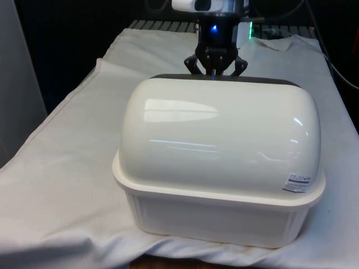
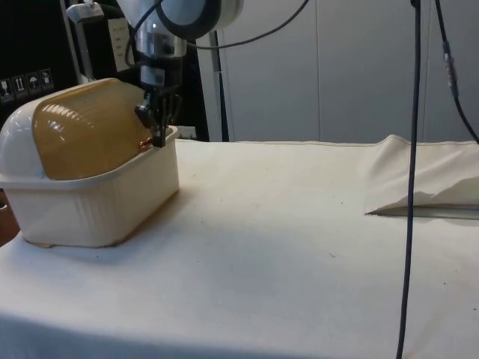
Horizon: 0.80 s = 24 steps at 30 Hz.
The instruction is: Open the lid, then close it.
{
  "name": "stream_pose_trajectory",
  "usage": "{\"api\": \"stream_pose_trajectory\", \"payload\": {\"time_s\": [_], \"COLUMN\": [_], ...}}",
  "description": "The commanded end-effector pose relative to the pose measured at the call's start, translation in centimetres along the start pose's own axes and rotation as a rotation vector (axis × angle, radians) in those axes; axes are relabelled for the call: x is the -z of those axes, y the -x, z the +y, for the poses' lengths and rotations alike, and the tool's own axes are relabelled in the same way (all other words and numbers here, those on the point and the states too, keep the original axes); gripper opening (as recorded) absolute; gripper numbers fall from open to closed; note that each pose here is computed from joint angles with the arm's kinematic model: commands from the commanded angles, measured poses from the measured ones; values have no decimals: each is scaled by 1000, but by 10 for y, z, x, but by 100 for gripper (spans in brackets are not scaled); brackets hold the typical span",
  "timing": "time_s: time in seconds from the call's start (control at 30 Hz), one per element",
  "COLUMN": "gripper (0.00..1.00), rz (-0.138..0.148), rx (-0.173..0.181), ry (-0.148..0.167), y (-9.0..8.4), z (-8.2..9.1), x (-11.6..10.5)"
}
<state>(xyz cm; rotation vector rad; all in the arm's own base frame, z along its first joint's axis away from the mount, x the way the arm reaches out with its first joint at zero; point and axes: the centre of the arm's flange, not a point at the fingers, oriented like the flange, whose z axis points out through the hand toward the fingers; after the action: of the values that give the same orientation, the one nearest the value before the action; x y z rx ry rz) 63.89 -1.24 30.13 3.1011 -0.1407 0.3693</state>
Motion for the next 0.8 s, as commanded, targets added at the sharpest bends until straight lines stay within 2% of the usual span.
{"api": "stream_pose_trajectory", "payload": {"time_s": [0.0,0.13,0.17,0.23,0.4,0.43,0.47,0.77], "gripper": [0,0,0,0,0,0,0,0], "rz": [20,39,28,51,68,54,75,111], "rx": [-6,-9,-3,-10,-10,-5,-11,-11], "ry": [-1,-1,-3,-1,-2,-5,-3,-7], "y": [-3,-5,-4,-6,-8,-8,-10,-16], "z": [-1,0,0,0,1,0,1,1], "x": [1,9,6,15,25,21,29,48]}}
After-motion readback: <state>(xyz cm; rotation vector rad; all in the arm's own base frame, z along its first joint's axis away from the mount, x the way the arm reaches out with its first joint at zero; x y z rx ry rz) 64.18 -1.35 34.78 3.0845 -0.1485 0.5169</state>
